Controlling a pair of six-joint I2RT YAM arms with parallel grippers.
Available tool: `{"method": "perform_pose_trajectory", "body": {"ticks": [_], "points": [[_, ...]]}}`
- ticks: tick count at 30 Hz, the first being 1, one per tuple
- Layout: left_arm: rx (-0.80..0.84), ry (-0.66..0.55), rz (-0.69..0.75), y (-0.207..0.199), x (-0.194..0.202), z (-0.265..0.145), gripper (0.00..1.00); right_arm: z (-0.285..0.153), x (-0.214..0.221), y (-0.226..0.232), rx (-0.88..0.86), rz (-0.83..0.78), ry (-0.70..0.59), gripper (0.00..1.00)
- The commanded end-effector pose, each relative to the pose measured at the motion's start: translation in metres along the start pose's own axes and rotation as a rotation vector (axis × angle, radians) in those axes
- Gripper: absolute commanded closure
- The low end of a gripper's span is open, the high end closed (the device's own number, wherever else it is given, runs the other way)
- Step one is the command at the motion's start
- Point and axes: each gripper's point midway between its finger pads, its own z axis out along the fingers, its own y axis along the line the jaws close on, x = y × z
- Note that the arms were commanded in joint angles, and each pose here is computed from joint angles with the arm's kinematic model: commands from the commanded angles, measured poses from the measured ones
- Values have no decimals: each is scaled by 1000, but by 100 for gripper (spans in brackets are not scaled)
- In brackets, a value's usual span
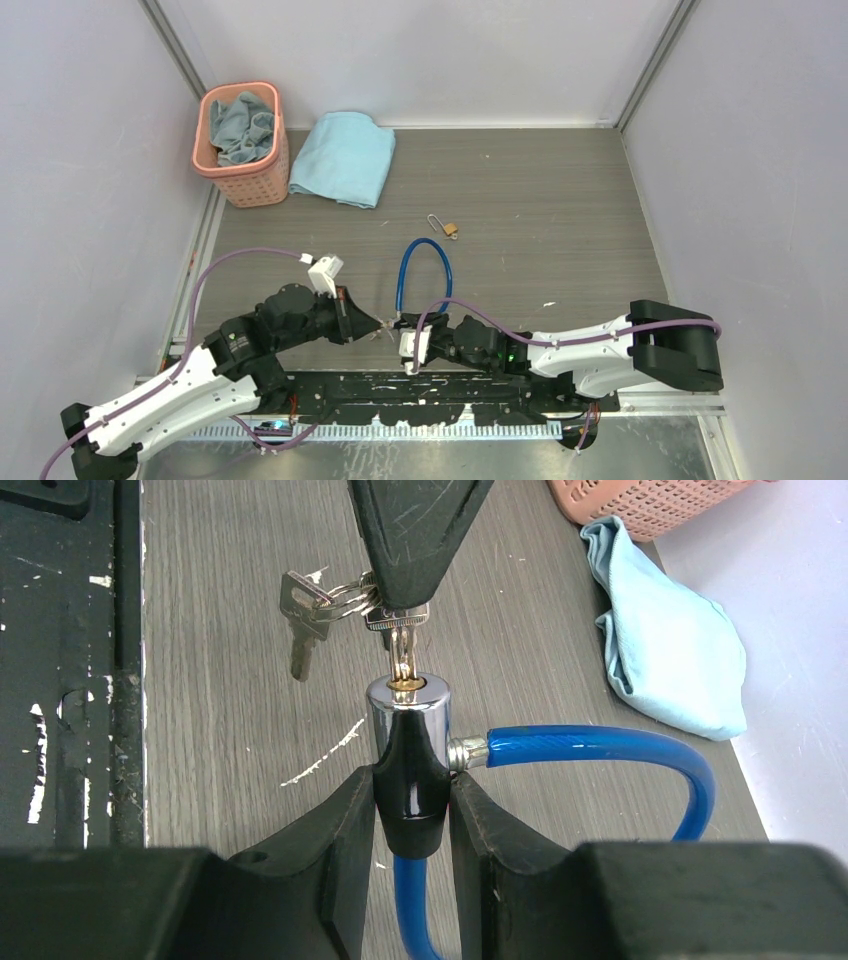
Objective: Unlock with the key
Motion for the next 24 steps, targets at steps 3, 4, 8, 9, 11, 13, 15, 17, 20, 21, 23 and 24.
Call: {"method": "perform_pose_trajectory", "body": {"ticks": [3,4,8,9,11,13,15,17,20,21,23,24], "points": [[48,-58,-7,-13,-14,3,100,5,-49,-28,89,19,-140,99],[46,-57,-8,-12,-14,4,100,5,-49,-28,89,20,-141,99],[50,-59,-7,-13,-14,5,100,5,-51,-28,87,23,-146,99],[49,-61,-8,-13,-15,5,100,5,-52,-28,88,23,-147,99],[51,-60,-8,-14,-14,5,100,5,-53,-29,88,25,-151,99],[51,-57,-9,-13,-14,7,100,5,-55,-29,87,27,-155,99],[52,-56,-10,-13,-13,9,100,5,-56,-28,85,31,-160,99],[50,-52,-13,-11,-11,12,100,5,-58,-29,86,36,-163,99],[51,-47,-16,-10,-9,15,100,6,-61,-29,86,43,-170,99],[53,-49,-15,-11,-10,15,100,6,-62,-29,83,45,-173,99],[61,-49,-7,-12,-9,16,100,6,-64,-29,82,52,-179,99],[68,-47,2,-12,-9,16,100,6,-65,-29,81,56,-181,99]]}}
